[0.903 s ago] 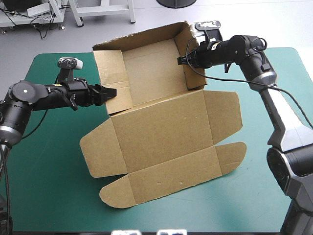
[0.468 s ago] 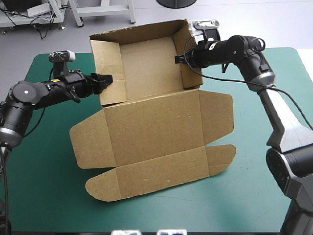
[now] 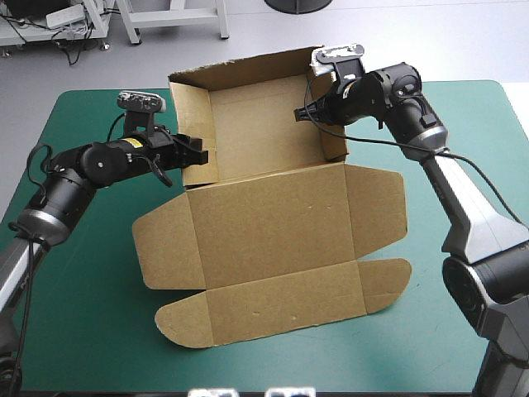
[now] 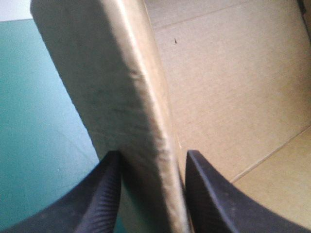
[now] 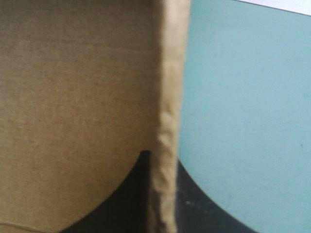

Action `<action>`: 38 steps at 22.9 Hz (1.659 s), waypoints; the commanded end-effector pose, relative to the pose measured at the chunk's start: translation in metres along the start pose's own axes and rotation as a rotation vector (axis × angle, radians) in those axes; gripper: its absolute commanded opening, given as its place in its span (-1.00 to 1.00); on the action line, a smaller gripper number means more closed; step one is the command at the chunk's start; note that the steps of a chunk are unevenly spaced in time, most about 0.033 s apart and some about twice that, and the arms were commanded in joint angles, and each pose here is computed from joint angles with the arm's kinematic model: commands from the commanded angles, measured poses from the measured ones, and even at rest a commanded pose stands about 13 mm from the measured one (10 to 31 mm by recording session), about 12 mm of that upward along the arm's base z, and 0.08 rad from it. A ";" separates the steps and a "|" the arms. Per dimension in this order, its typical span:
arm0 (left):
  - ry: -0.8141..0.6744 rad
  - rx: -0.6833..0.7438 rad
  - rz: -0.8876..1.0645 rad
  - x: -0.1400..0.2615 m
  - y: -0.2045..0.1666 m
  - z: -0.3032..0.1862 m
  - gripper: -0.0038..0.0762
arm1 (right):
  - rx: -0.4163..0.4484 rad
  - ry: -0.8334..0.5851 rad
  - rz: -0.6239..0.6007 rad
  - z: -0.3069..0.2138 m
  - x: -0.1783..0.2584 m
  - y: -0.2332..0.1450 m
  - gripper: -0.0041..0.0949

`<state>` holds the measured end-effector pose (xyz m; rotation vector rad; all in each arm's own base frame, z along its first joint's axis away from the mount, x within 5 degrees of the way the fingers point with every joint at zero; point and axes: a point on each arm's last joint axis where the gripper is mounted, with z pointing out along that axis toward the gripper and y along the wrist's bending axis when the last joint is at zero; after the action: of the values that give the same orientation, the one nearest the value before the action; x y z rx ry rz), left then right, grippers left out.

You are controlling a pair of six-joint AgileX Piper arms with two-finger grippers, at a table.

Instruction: Fold the box

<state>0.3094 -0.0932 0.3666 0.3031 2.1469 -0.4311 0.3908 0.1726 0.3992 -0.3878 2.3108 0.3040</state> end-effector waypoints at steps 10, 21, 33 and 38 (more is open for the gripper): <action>0.149 0.013 -0.170 0.014 -0.005 0.043 -0.42 | 0.068 0.237 0.007 0.013 0.021 0.004 -0.95; 0.347 -0.007 -0.198 0.031 0.002 0.072 -0.88 | 0.021 0.449 0.073 0.074 0.056 0.006 -0.96; 0.585 -0.082 -0.248 0.058 0.005 0.089 -0.93 | 0.051 0.468 0.062 0.084 0.060 0.002 -0.95; 0.535 -0.236 -0.054 0.044 -0.008 0.089 -0.93 | 0.080 0.486 0.055 0.093 0.064 -0.001 -0.95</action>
<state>0.3498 -0.1263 0.2594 0.1668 2.8004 -0.2101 0.4156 0.1919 0.2617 -0.3577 2.8695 0.1521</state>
